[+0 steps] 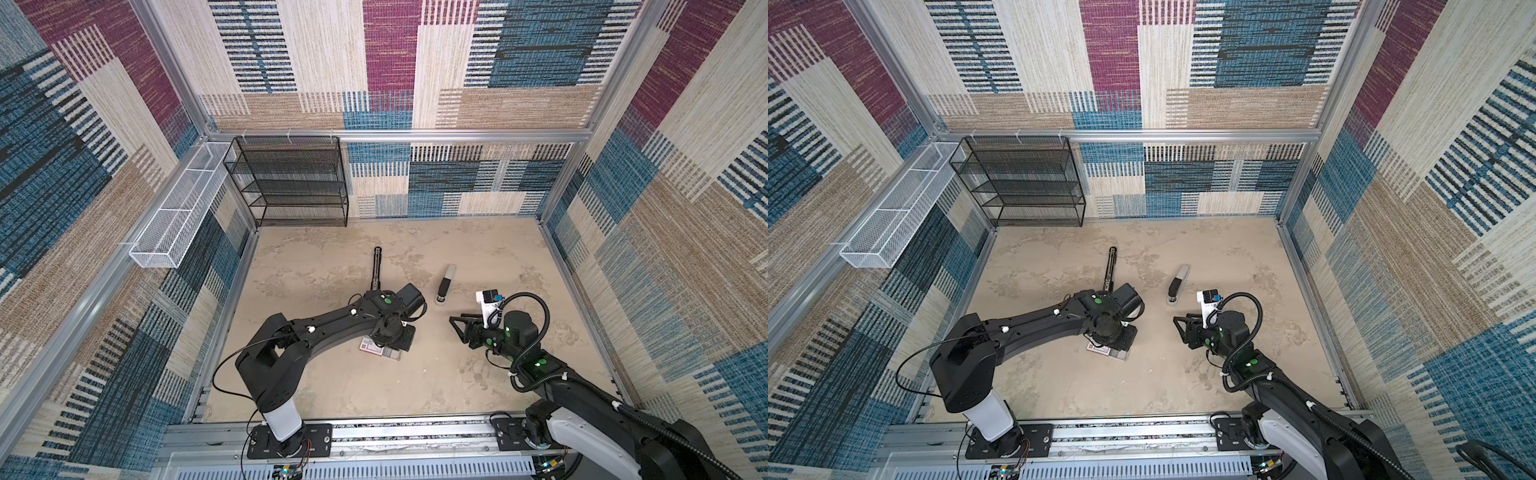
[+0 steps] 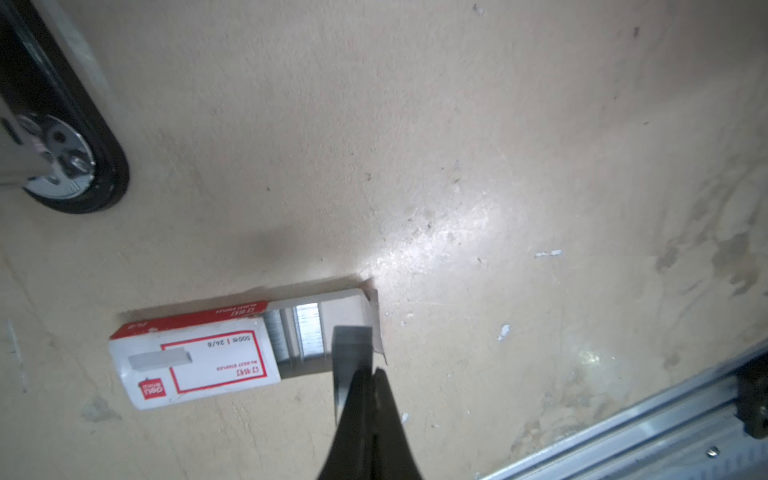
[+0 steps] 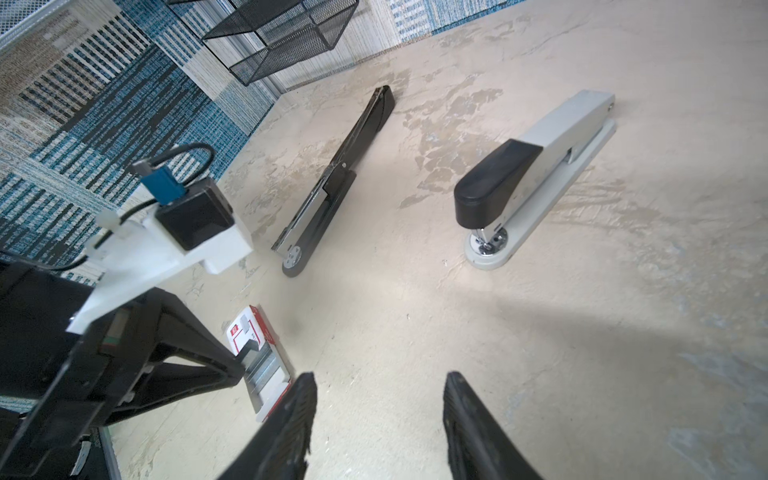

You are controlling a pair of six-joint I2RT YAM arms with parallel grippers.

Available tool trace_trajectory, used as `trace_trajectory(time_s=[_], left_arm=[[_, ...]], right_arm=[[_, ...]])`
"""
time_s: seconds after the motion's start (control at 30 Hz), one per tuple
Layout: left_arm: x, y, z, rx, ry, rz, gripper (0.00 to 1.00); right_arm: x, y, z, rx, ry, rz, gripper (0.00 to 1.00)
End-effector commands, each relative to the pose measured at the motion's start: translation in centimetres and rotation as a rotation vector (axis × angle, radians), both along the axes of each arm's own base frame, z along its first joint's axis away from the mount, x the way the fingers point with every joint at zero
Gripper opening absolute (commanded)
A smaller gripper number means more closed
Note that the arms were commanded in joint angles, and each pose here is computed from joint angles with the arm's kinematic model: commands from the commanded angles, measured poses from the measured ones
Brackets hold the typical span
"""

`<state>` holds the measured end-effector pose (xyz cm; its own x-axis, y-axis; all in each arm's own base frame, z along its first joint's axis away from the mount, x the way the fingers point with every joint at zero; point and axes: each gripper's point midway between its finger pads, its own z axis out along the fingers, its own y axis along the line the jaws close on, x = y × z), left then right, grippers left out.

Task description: Load the staples into the stapler

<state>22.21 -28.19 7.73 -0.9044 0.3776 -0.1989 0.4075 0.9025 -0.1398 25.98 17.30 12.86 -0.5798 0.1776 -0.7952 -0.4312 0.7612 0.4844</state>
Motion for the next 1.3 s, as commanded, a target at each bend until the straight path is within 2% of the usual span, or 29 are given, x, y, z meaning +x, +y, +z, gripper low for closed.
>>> trace_trajectory(time_s=[0.0, 0.13, 0.27, 0.5, 0.67, 0.9, 1.07, 1.27], left_arm=[[0.0, -0.1, 1.8, -0.025, -0.023, -0.046, 0.0], [0.7, -1.5, 4.6, -0.143, -0.075, -0.082, 0.0], [1.3, -3.5, 8.2, -0.359, -0.13, -0.134, 0.0], [2.9, -4.2, 14.1, -0.731, -0.219, -0.132, 0.0], [3.2, -4.7, 17.9, -0.927, -0.328, -0.136, 0.0], [1.3, -5.7, 20.0, -1.104, -0.294, -0.216, 0.0], [0.6, -6.0, 20.8, -1.175, -0.275, -0.244, 0.0], [-0.2, -6.4, 21.2, -1.211, -0.241, -0.28, 0.0]], right_arm=[[0.7, 0.4, 1.8, 0.04, -0.036, -0.001, 0.54], [1.3, 1.4, 4.2, 0.091, -0.055, 0.029, 0.54], [2.2, 2.1, 6.9, 0.163, -0.067, 0.077, 0.55], [2.4, 2.8, 11.9, 0.364, -0.097, 0.26, 0.54], [1.1, 3.0, 13.8, 0.483, -0.103, 0.431, 0.58], [-1.1, 3.7, 15.3, 0.501, -0.137, 0.579, 0.64], [-1.8, 4.2, 15.2, 0.485, -0.127, 0.617, 0.6], [-2.5, 4.9, 15.7, 0.494, -0.131, 0.673, 0.59]])
